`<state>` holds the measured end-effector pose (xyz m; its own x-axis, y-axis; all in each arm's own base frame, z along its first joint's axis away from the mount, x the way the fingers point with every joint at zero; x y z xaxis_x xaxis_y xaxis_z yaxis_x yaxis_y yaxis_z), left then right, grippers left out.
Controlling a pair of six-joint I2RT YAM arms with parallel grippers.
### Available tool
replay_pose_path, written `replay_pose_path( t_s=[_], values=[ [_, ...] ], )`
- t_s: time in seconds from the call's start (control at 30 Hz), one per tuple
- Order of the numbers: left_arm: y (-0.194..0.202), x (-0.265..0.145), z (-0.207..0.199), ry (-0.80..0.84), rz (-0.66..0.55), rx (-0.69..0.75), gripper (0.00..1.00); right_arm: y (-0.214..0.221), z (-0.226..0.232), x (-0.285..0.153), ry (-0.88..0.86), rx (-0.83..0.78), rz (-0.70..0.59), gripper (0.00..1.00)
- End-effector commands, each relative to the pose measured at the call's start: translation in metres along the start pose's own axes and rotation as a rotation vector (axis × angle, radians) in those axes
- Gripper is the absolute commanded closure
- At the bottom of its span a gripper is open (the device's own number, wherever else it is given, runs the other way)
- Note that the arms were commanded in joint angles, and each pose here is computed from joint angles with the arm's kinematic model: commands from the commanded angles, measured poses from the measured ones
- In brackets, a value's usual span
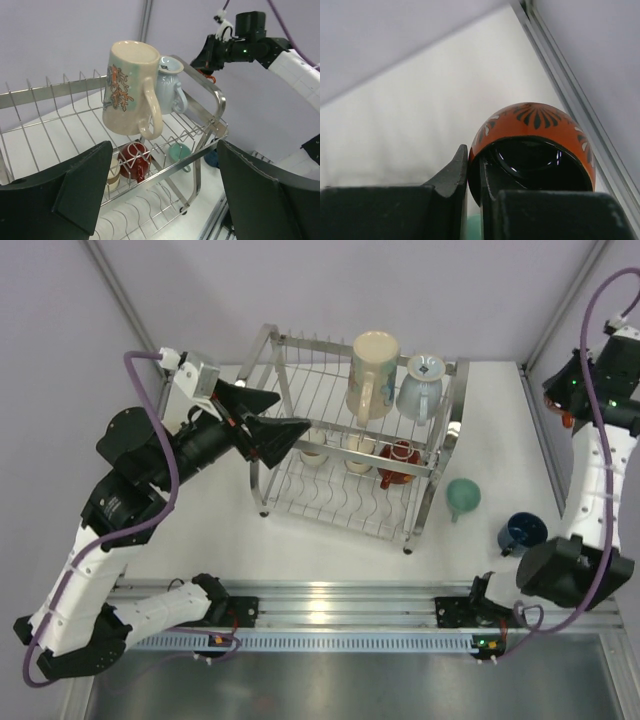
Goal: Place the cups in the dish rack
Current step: Grab a cup with the right arm, then pass the cup from the right arm to the left
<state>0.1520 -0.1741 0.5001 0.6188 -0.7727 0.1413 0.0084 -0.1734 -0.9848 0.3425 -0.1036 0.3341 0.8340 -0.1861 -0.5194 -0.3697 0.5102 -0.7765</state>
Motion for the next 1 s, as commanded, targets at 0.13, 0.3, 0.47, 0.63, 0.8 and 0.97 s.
replay_pose_path(
  t_s=[0.13, 0.3, 0.47, 0.63, 0.8, 0.97],
  values=[
    [-0.037, -0.001, -0.021, 0.138, -0.115, -0.022, 0.10, -0.064, 0.109, -0.187, -0.712, 0.150, -0.410, 1.00],
    [-0.048, 0.009, -0.033, 0.251, -0.138, -0.058, 0.12, -0.060, 0.140, -0.274, -1.066, 0.247, -0.452, 1.00],
    [-0.055, 0.013, -0.043, 0.338, -0.166, -0.095, 0.13, -0.055, 0.156, -0.329, -1.312, 0.270, -0.466, 1.00],
    [-0.060, 0.014, -0.051, 0.422, -0.209, -0.068, 0.13, -0.049, 0.166, -0.358, -1.523, 0.412, -0.330, 1.00],
    [-0.062, 0.013, -0.053, 0.466, -0.259, 0.013, 0.13, -0.049, 0.171, -0.389, -1.613, 0.464, -0.257, 1.00],
    [-0.065, 0.025, -0.059, 0.541, -0.271, -0.036, 0.13, -0.043, 0.172, -0.402, -1.718, 0.493, -0.166, 1.00]
  ],
)
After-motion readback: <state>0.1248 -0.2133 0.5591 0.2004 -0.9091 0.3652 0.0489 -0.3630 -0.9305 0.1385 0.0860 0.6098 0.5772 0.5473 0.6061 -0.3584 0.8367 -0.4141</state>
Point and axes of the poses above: each gripper's point midway between its finger pads, its own x axis out along the fingers, its own z axis along the line the jaws close on, y = z × x, the point moved 6 cm from there along -x, back along the fingers, and after that the axes turned 8 degrees about x, right-handed, at the moved point
